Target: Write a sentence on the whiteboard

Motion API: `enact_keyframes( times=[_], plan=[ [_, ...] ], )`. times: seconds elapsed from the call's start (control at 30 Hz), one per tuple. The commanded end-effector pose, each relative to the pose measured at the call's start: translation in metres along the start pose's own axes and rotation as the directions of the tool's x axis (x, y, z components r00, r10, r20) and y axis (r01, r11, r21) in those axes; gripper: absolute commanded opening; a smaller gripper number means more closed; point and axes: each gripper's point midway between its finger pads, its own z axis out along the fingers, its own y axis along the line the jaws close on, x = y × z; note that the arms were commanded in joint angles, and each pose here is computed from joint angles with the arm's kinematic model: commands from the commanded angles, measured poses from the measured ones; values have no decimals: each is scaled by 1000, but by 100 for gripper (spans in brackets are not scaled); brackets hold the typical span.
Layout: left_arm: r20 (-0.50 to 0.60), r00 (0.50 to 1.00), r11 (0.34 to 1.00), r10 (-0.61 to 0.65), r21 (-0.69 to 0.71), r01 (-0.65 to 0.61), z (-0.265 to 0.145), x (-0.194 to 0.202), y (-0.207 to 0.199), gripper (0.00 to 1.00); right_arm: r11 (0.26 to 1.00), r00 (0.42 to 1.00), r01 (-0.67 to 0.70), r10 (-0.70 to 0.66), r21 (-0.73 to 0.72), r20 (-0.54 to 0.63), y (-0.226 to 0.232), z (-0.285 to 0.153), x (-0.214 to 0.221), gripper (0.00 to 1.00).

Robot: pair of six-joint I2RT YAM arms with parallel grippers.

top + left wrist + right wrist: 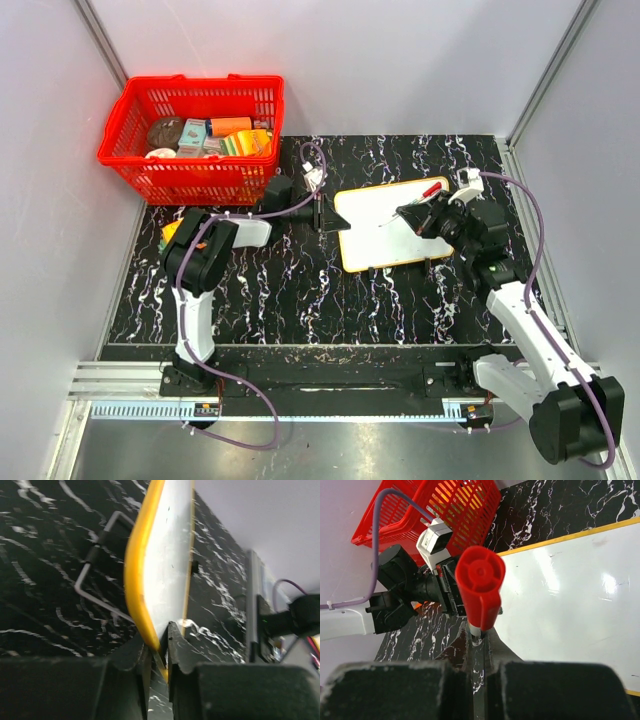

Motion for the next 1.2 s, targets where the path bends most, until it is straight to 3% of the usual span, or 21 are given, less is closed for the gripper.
enact_keyframes(
  times=[0.0,0.07,0.33,0.57,0.7,0.93,1.17],
  plan=[
    [-53,992,993,113,26,-112,-6,2,-6,7,999,998,54,-54,-1,39,3,-6,-11,0],
    [-61,992,994,109,31,-107,-11,5,-4,0,998,997,63,-63,1,42,2,-7,-11,0],
    [-101,980,981,170,112,-159,-27,8,-18,0,994,993,109,-109,11,36,0,-12,-9,0],
    [-143,979,983,142,134,-123,-27,16,-15,0,982,980,181,-185,49,74,-2,-11,-9,0],
    [-135,980,984,144,129,-126,-28,16,-15,0,952,949,302,-306,60,82,28,-5,4,0],
    [-133,982,985,130,131,-113,-26,17,-13,0,917,906,351,-384,189,176,33,4,-2,0],
    [-136,983,986,124,127,-106,-26,19,-12,0,882,831,403,-464,244,306,66,11,-10,0]
  ],
)
